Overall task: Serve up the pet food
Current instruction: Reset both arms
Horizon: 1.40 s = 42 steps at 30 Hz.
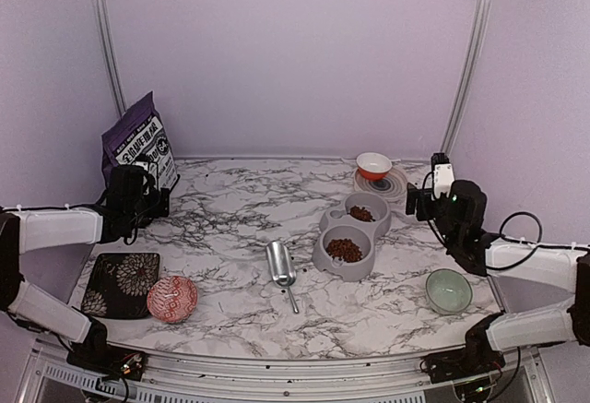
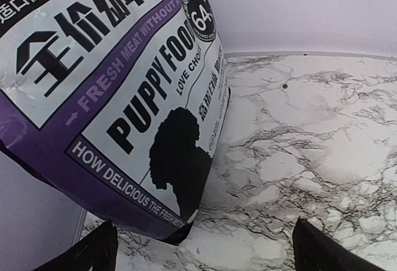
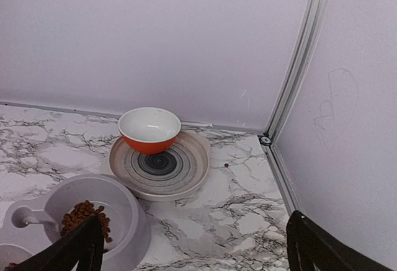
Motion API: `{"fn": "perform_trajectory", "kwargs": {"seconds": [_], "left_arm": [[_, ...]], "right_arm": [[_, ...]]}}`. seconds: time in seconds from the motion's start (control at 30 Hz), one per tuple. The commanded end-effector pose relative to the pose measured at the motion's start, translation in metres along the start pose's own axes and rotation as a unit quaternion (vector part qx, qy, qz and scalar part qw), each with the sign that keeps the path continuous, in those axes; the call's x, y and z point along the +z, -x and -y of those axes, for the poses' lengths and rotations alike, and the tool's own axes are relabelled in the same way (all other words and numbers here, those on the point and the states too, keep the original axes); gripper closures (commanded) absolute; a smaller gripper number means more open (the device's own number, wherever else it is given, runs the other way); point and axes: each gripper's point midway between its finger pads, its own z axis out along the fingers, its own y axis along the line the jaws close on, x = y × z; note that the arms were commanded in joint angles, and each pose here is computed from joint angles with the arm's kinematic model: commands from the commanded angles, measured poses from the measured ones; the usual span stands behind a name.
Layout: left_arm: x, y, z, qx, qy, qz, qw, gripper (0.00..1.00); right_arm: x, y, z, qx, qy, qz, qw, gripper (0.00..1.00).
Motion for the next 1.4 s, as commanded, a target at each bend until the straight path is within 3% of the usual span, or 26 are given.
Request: {"fn": "perform_trajectory", "kwargs": {"seconds": [0.0, 0.23, 0.43, 0.87, 1.37], "left_arm": [[0.011, 0.015, -0.013, -0.005, 0.004, 0.057, 0.998, 0.01], [0.025, -0.004, -0.032, -0.027, -0.003, 0.085, 0.996, 0.01], [0.03, -0.021, -0.045, -0.057, -0.009, 0.105, 0.993, 0.01], [0.017, -0.025, -0.05, -0.073, -0.019, 0.141, 0.987, 0.01], [0.021, -0.027, -0.06, -0.089, 0.01, 0.133, 0.987, 0.01]], "right_arm": [[-0.015, 0.029, 0.028, -0.024, -0.064, 0.111, 0.991, 0.0], [-0.029, -0.004, 0.051, -0.041, -0.11, 0.152, 0.981, 0.0], [-0.013, -0.036, 0.053, -0.036, -0.097, 0.107, 0.989, 0.0], [-0.003, -0.068, 0.089, 0.033, -0.106, 0.103, 0.988, 0.0], [0.019, -0.078, 0.093, 0.036, -0.104, 0.069, 0.992, 0.0]]}}
